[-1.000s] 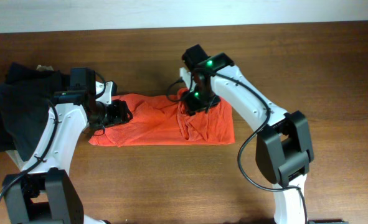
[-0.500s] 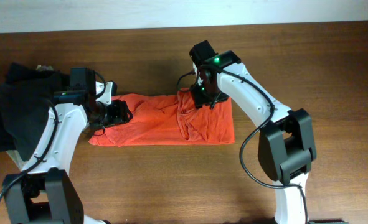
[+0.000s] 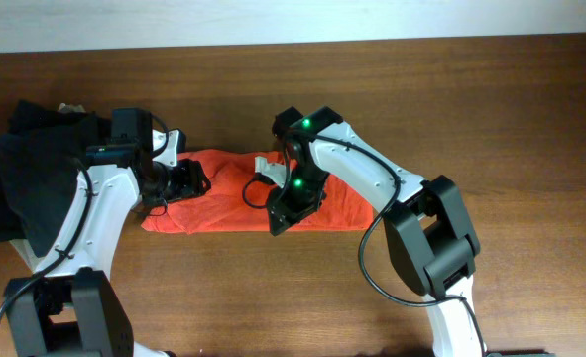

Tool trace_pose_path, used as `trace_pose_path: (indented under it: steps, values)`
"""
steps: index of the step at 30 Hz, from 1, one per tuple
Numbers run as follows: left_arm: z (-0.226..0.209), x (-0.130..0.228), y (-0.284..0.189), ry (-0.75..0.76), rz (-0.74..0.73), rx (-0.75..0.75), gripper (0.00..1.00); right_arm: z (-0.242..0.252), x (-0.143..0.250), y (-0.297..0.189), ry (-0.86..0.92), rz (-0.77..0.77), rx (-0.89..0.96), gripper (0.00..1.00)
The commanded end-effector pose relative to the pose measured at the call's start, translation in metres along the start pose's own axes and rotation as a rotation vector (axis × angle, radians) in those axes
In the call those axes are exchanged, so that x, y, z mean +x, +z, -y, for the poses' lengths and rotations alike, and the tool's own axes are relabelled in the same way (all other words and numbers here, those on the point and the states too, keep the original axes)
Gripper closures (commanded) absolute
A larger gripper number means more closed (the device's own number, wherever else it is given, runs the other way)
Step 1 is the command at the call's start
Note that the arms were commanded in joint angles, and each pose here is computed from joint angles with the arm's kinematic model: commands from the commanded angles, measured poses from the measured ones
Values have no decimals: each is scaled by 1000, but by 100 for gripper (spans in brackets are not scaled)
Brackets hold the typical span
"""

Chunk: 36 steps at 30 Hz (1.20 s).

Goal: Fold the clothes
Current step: 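Grasp the strip's right end with the right gripper and fold it leftward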

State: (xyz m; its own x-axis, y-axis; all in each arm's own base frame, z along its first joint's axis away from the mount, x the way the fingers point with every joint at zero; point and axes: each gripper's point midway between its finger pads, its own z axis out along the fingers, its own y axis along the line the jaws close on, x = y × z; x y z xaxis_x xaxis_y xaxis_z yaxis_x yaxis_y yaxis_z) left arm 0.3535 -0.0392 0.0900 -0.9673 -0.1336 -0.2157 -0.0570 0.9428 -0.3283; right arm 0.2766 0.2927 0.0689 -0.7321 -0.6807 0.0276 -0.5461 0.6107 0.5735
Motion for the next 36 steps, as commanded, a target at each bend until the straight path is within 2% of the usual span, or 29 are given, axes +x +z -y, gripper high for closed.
trace_pose_path:
  steps: [1, 3, 5, 6, 7, 8, 10, 17, 23, 33, 34, 36]
  values:
    - [-2, -2, -3, 14, 11, -7, 37, 6, -10, -44, -16, 105, 112, 48]
    - [-6, -3, -3, 13, 13, -28, 36, 38, -8, -75, 146, 157, 309, 46]
    - [-17, -5, -4, 14, 24, -94, 31, 76, 7, -107, 338, 202, 507, 44]
    - [-21, -6, -5, 15, 29, -114, 30, 89, 16, -118, 413, 210, 552, 41]
    - [-27, -8, -6, 14, 35, -147, 27, 97, 23, -124, 449, 208, 552, 31]
    - [-33, -9, -7, 16, 41, -178, 23, 100, 28, -126, 478, 205, 518, 1]
    - [-38, -12, -8, 75, 46, -184, 20, 102, 38, -128, 525, 188, 422, 1]
    - [-59, -20, 24, 204, 9, -194, 20, 126, 64, -144, 633, 176, 404, 1]
    - [-69, -34, 55, 227, 26, -195, 20, 127, 68, -145, 637, 163, 417, 1]
    - [-89, 3, 111, 182, -155, -181, 21, 125, 72, -144, 618, 141, 415, 1]
    - [-89, 5, 111, 180, -162, -178, 28, 125, 72, -144, 618, 140, 415, 1]
    - [-87, 6, 110, 178, -168, -169, 57, 125, 72, -144, 618, 140, 415, 1]
